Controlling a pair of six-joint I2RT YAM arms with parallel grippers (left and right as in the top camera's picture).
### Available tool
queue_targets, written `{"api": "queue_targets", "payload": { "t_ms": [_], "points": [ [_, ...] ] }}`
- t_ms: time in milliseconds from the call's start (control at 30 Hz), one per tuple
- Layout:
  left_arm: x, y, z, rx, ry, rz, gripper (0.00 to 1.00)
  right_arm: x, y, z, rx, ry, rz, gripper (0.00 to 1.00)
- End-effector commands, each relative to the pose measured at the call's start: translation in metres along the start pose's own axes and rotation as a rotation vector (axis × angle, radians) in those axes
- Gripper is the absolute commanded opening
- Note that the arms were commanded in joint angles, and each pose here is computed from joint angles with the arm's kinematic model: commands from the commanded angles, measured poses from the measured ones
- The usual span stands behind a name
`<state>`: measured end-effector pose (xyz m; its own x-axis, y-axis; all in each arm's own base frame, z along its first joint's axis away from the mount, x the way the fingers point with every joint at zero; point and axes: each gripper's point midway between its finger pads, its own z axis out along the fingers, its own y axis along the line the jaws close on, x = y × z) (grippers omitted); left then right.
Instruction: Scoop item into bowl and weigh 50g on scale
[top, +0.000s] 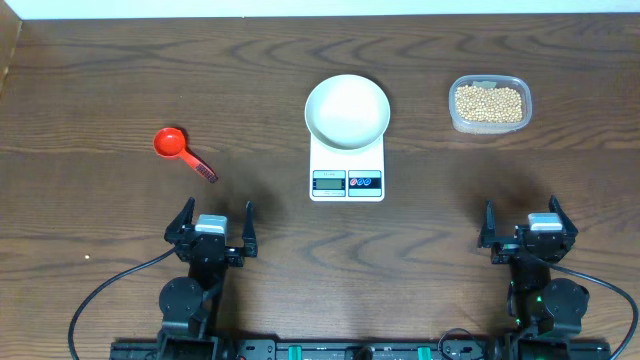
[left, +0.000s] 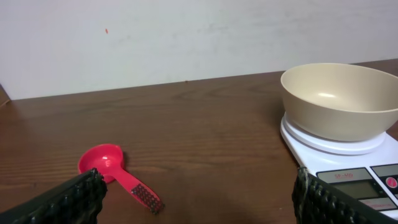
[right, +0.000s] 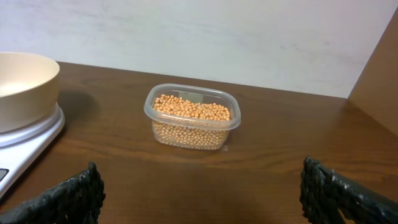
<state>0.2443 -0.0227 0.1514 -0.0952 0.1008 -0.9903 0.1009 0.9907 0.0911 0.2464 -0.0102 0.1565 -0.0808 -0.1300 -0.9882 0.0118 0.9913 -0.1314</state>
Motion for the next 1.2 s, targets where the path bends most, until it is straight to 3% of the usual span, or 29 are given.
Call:
{"api": "queue_targets", "payload": {
  "t_ms": [0, 1167],
  "points": [
    [0.015, 0.002, 0.000, -0.011, 0.053, 0.013, 0.98, 0.002, 0.001, 0.000, -0.001, 0.006, -0.007, 0.99],
    [0.006, -0.005, 0.000, 0.029, 0.012, 0.012, 0.98, 0.002, 0.001, 0.000, -0.001, 0.006, -0.007, 0.99]
  ]
}}
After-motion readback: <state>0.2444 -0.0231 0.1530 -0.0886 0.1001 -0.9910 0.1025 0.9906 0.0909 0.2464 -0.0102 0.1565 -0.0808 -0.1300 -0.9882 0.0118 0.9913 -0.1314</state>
